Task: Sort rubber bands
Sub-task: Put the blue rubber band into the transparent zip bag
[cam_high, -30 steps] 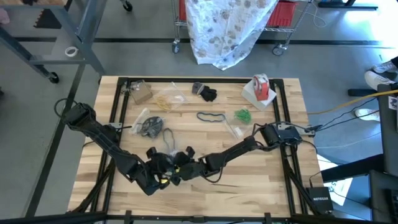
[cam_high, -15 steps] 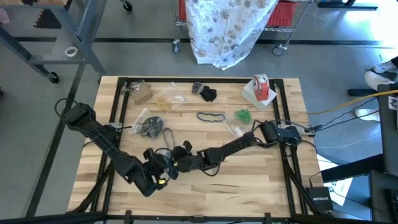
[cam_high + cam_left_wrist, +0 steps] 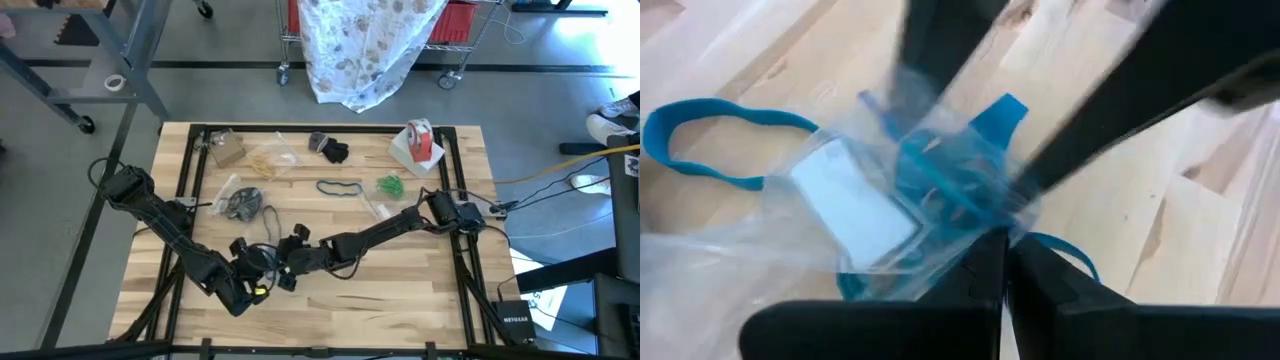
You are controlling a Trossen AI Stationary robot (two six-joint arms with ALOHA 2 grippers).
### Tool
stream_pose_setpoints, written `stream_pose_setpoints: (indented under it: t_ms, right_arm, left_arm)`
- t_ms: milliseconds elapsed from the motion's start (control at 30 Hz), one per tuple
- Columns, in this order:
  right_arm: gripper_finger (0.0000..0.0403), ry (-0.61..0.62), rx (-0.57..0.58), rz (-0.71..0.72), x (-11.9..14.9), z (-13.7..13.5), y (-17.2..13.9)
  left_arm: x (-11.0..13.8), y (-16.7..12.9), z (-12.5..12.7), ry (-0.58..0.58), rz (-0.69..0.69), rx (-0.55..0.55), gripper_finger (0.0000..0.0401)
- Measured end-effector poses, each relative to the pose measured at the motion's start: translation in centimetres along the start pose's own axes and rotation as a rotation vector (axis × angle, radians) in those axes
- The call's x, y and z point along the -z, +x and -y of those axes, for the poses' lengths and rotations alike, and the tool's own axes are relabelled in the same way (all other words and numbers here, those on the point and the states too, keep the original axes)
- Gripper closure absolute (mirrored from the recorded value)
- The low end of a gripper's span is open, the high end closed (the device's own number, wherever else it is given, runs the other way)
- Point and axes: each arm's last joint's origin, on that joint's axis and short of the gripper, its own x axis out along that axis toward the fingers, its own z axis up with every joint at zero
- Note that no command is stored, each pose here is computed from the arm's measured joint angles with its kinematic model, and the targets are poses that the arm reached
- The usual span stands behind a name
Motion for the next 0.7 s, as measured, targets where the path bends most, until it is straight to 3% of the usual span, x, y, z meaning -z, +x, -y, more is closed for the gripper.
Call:
stream_pose_setpoints:
  t_ms: [233, 400, 567, 700]
  right_arm:
    - [0.0187, -0.066, -0.072, -0.194, 1.0, -1.3, -2.4]
    - [0.0187, -0.118, -0.011, -0.321, 2.5, -1.3, -3.0]
    - [0.0187, -0.191, 0.176, -0.411, 4.1, -0.6, -3.6]
    - [0.0196, -0.186, 0.172, -0.389, 5.6, 0.0, -3.0]
  left_arm:
    - [0.0, 0.0, -0.1, 0.013, 0.002, -0.009, 0.0400]
    - [0.0, 0.0, -0.1, 0.016, 0.001, -0.008, 0.0400]
    - [0.0, 0.0, -0.1, 0.021, -0.001, -0.006, 0.0400]
    - [0.0, 0.0, -0.1, 0.021, -0.002, -0.005, 0.0400]
